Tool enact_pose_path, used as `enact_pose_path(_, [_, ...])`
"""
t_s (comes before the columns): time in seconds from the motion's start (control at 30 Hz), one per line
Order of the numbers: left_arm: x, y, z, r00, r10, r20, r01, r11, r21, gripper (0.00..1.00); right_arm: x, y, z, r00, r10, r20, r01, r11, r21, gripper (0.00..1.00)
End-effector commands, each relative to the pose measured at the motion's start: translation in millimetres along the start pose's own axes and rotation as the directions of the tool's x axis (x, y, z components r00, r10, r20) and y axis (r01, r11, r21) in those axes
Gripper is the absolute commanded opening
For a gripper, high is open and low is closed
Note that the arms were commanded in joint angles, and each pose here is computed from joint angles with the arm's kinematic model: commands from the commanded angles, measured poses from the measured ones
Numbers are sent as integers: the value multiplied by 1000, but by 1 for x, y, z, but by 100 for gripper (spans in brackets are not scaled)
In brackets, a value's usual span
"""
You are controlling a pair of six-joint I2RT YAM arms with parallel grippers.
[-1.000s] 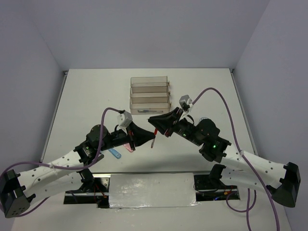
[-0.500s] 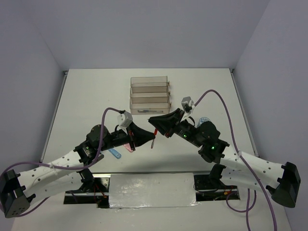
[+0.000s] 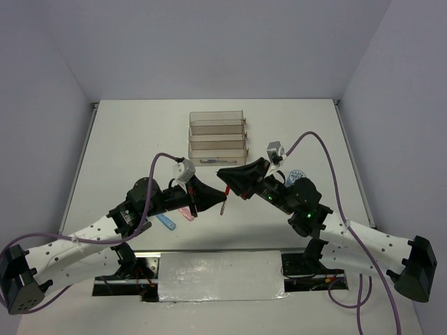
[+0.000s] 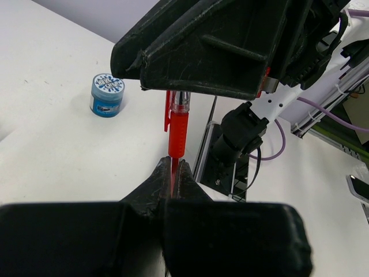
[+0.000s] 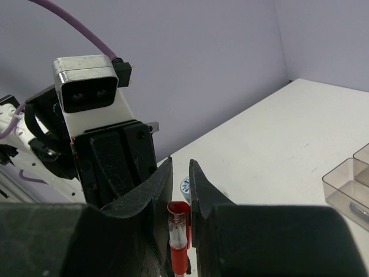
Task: Sort the stationery into containers
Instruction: Close the pen cap on the pen.
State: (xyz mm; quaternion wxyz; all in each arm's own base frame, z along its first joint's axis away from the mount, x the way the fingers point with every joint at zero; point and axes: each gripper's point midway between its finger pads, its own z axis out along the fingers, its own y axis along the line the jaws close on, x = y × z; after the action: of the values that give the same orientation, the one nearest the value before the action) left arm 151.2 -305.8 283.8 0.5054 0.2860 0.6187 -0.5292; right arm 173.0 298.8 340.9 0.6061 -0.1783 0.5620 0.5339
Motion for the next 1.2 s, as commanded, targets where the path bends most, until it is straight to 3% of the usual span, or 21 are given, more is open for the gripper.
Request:
enact_pose_path(0.0, [-87, -34, -1, 961, 86, 264, -111, 990, 81, 0, 43, -7, -9, 991, 9, -130, -9, 1000, -1, 0])
enact_pose_path(0.83, [-106, -41, 0, 953, 146, 265, -172, 982, 78, 0, 87, -18, -13, 965, -4, -261, 3, 1000, -3, 0])
enact_pose_path(1.17, [-104, -33, 0, 955, 148, 257, -166, 985, 51, 0, 87, -24, -14, 968, 14, -251, -5, 999, 34, 0])
